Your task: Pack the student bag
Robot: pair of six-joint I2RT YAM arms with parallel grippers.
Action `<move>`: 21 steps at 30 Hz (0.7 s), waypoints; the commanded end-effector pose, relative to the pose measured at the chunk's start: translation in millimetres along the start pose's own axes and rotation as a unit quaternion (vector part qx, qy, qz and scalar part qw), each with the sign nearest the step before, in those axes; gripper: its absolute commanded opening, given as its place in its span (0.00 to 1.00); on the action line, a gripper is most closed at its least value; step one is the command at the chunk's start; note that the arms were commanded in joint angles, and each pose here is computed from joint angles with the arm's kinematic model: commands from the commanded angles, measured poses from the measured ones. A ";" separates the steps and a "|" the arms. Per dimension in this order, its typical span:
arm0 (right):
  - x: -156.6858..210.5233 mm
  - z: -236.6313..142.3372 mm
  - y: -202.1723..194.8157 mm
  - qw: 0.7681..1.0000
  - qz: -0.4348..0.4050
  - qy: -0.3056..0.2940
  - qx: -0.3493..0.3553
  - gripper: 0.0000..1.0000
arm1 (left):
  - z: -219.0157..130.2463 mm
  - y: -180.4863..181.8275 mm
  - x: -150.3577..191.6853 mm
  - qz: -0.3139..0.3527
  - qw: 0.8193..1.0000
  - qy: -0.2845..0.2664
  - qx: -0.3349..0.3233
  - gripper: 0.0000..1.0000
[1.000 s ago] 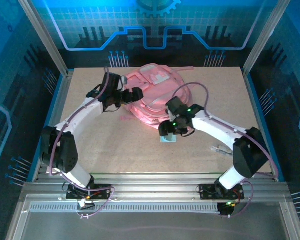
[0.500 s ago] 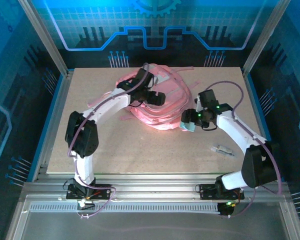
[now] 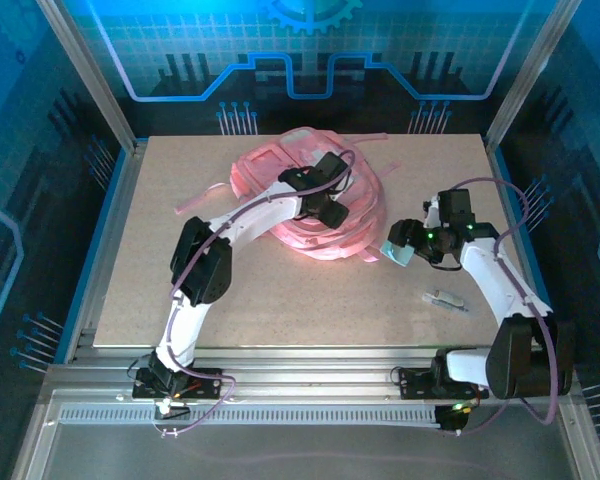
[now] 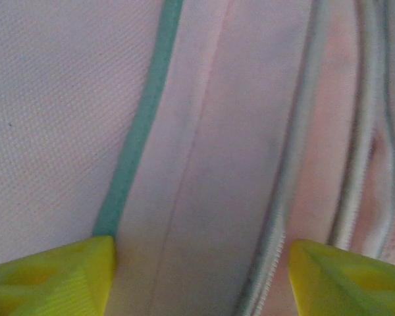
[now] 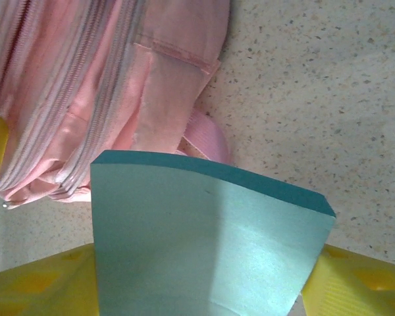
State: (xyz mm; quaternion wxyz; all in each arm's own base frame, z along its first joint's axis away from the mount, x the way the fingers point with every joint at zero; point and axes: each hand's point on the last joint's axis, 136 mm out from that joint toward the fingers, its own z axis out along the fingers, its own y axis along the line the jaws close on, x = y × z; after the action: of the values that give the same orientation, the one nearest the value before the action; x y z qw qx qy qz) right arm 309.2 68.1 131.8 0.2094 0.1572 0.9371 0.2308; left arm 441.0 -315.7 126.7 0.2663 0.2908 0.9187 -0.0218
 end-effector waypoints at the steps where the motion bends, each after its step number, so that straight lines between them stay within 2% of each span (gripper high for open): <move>1: -2.1 -4.5 5.8 1.000 -0.007 -0.007 -0.022 0.72 | -1.3 18.8 -8.4 0.013 0.999 -0.002 -0.032 0.49; 7: -8.5 -1.4 10.4 0.999 -0.003 -0.010 -0.034 0.72 | -16.1 26.6 -18.8 -0.012 1.000 -0.016 -0.013 0.03; 8: -9.9 -0.5 12.2 0.999 -0.003 -0.010 -0.038 0.72 | -18.3 28.4 -19.2 -0.019 1.000 -0.017 -0.008 0.00; 15: -22.3 5.1 29.4 0.997 -0.001 -0.010 -0.074 0.72 | -33.0 39.9 -24.3 -0.086 0.994 -0.028 0.053 0.00; 21: -35.4 10.8 58.1 0.994 -0.005 -0.012 -0.107 0.72 | -52.9 40.2 -37.0 -0.152 0.978 -0.043 0.137 0.00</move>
State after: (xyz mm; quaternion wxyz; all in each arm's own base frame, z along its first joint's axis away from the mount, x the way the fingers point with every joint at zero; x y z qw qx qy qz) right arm 337.5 90.5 137.5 0.2093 0.1502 0.9207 0.2932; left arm 460.4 -295.5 140.1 0.2338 0.2237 0.9367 -0.1341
